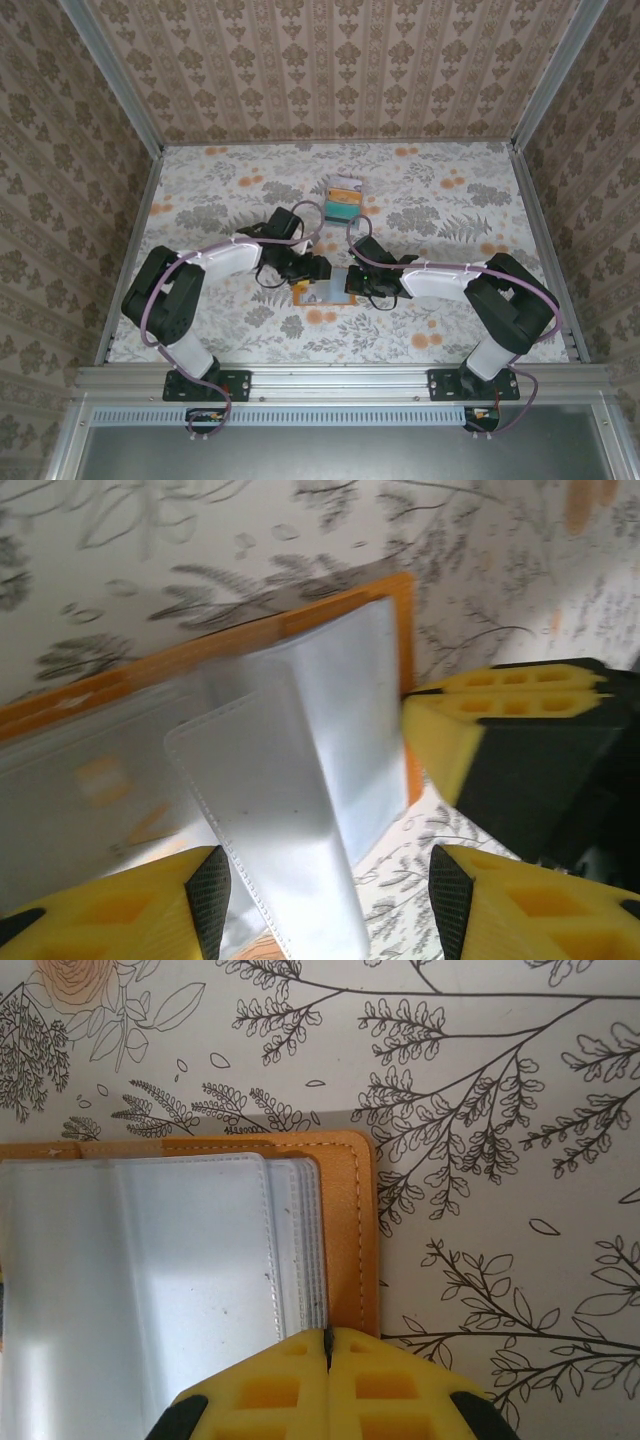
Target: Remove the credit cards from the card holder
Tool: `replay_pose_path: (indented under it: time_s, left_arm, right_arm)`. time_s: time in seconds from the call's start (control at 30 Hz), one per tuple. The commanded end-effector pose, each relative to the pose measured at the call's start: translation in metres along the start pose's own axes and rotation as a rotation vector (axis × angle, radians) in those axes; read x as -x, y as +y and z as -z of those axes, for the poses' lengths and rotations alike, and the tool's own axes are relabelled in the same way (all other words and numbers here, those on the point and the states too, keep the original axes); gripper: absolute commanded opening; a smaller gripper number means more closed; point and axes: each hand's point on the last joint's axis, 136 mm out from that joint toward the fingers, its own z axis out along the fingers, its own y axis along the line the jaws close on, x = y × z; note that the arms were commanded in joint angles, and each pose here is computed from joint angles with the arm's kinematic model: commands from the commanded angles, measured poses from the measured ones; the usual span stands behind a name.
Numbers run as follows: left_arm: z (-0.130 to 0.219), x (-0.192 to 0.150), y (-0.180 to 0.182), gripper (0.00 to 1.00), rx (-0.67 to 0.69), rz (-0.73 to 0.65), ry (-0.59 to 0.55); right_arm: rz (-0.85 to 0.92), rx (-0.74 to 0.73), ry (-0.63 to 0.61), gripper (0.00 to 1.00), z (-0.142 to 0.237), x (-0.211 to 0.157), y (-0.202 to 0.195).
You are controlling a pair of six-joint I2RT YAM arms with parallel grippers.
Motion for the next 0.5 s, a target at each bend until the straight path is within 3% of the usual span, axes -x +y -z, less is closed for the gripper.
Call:
replay_pose_path:
  time_s: [0.0, 0.27, 0.47]
  left_arm:
    - [0.003, 0.006, -0.033, 0.59, -0.092, -0.082, 0.004]
    - [-0.012, -0.002, -0.046, 0.56, -0.115, -0.105, 0.050]
    - [0.004, 0.006, -0.045, 0.56, -0.105, -0.106, 0.001]
  right_arm:
    - [-0.014, -0.006, 0.008, 0.06, -0.002, -0.004, -0.002]
    - [-0.047, -0.001, -0.066, 0.08, 0.016, 0.011, -0.008]
    - [-0.046, 0.006, -0.082, 0.09, 0.025, 0.016, -0.007]
